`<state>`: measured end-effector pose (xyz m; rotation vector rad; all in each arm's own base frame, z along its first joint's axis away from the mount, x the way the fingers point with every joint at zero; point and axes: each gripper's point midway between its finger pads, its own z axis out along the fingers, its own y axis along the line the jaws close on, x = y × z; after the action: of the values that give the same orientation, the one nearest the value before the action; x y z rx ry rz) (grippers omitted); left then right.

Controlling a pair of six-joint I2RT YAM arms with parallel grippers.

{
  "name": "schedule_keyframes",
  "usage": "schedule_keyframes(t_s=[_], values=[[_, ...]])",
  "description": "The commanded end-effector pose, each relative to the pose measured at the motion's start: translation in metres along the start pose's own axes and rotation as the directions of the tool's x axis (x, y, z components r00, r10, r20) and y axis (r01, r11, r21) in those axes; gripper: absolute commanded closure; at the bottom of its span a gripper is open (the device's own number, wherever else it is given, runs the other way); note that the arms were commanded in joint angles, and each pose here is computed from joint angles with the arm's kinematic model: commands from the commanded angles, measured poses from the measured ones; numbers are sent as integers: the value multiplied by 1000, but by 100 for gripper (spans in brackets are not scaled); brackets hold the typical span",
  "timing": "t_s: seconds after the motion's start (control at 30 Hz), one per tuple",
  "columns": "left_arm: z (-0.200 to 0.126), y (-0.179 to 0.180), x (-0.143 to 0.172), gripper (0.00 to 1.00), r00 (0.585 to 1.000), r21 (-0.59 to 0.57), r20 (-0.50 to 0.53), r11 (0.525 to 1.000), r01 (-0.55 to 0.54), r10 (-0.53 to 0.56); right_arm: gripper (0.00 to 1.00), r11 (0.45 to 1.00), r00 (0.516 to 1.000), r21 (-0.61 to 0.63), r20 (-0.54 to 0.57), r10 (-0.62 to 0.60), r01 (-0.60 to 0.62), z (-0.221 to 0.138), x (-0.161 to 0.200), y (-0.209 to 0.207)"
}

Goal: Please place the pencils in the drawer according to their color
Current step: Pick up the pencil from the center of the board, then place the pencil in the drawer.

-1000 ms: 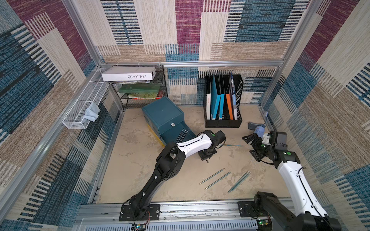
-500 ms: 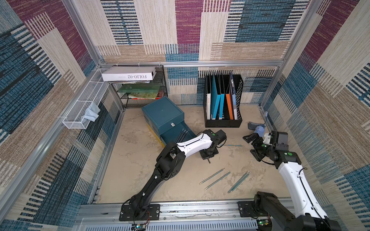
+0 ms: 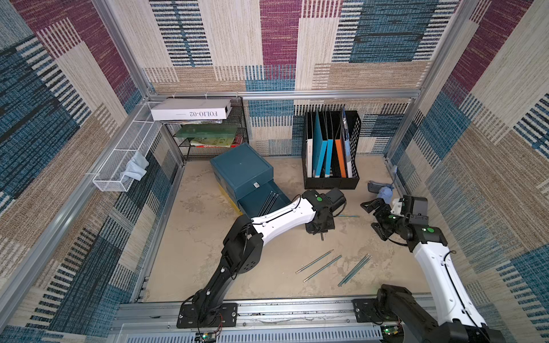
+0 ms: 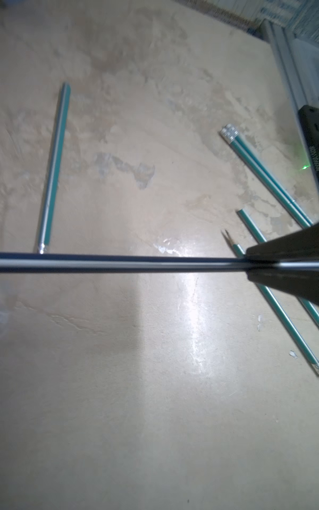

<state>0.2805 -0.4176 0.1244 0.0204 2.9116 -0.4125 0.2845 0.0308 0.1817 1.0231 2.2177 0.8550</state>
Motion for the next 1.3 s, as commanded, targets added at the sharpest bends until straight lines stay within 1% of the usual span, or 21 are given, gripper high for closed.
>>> schedule_keyframes(t_s=[0.0, 0.1, 0.2, 0.23, 0.4, 0.5, 0.63, 0.8, 1.03, 1.27], values=[[-39, 2, -24, 100, 980, -16, 136, 990, -143, 144, 1, 1000, 1000, -20, -1, 3, -3, -2, 0, 5], [-75, 7, -42, 100, 939, -40, 234, 968, -250, 252, 1, 999, 1000, -47, -10, 5, -6, -3, 1, 11], [-100, 20, -58, 100, 896, -58, 282, 938, -341, 343, 1, 997, 1000, -80, -18, 15, -17, -5, 2, 18], [-107, 30, -64, 100, 884, -80, 294, 931, -357, 365, 1, 995, 1000, -93, -24, 19, -22, -6, 4, 20], [-126, 73, -85, 100, 812, -152, 325, 874, -461, 485, 1, 986, 997, -157, -64, 44, -53, -7, 13, 28], [-131, 106, -93, 100, 788, -213, 326, 853, -477, 522, 1, 980, 995, -185, -76, 64, -77, -8, 20, 29], [-129, 144, -93, 100, 795, -272, 285, 841, -469, 535, 1, 972, 994, -218, -84, 69, -86, -8, 30, 36], [-122, 175, -86, 100, 808, -340, 220, 820, -462, 546, 1, 970, 991, -233, -125, 40, -69, 3, 56, 52], [-105, 206, -68, 100, 846, -395, 132, 810, -433, 517, 1, 968, 983, -250, -184, -15, -32, 19, 86, 73], [-97, 225, -53, 100, 876, -416, 88, 817, -400, 474, 1, 965, 974, -262, -223, -43, -17, 32, 107, 87]])
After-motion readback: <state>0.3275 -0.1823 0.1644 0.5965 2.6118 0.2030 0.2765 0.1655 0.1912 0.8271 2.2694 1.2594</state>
